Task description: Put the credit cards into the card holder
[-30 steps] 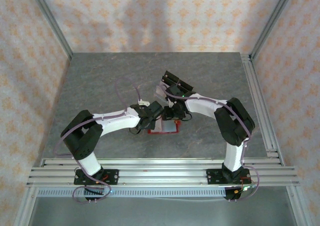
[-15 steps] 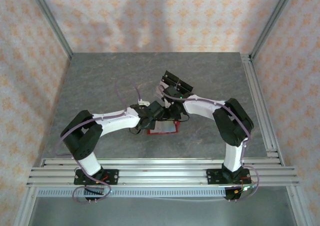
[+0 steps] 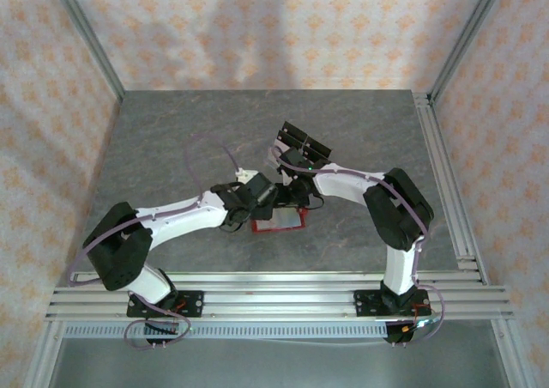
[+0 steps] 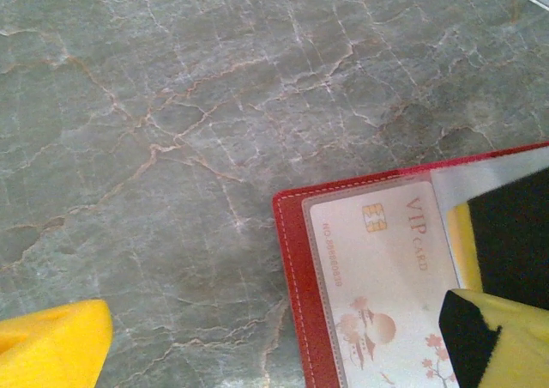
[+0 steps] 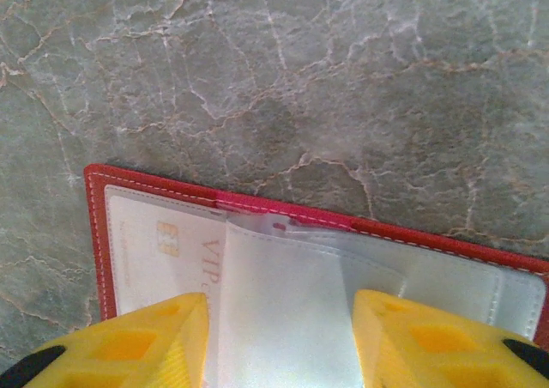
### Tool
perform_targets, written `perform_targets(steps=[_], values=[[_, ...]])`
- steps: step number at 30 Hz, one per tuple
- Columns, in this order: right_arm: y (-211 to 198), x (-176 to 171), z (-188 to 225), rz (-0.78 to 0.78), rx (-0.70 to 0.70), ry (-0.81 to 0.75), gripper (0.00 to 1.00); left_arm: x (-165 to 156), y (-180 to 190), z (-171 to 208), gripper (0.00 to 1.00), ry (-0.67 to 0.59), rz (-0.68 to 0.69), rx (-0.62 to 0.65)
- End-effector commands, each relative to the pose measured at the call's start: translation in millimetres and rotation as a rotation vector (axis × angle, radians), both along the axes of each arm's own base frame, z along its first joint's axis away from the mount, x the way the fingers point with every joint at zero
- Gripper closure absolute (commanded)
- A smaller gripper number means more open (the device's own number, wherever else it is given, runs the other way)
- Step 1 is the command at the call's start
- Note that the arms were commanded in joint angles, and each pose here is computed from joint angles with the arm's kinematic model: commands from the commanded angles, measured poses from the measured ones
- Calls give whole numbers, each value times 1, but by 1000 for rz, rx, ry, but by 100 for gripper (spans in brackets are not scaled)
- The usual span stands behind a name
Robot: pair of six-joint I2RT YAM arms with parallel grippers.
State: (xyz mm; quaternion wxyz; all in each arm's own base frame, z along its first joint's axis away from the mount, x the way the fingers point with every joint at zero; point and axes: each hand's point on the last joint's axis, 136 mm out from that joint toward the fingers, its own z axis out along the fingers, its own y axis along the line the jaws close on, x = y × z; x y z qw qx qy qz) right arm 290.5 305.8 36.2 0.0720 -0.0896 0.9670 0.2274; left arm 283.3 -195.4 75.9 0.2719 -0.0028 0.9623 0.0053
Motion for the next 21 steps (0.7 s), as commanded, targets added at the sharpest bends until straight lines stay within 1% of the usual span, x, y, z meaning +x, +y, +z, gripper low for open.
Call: perform_targets(steps=[1, 7, 16, 21], values=[[2, -6, -8, -2, -2, 18, 52, -2, -22, 5, 0, -32, -41, -71], [3, -6, -8, -2, 2, 19, 52, -11, -38, 5, 0, -66, -70, -92], [4, -5, -6, -1, 8, 15, 52, -27, -17, 9, 0, -129, -3, -55], [6, -6, -5, 0, 23, 18, 52, -29, -24, 7, 0, -124, -29, -75]])
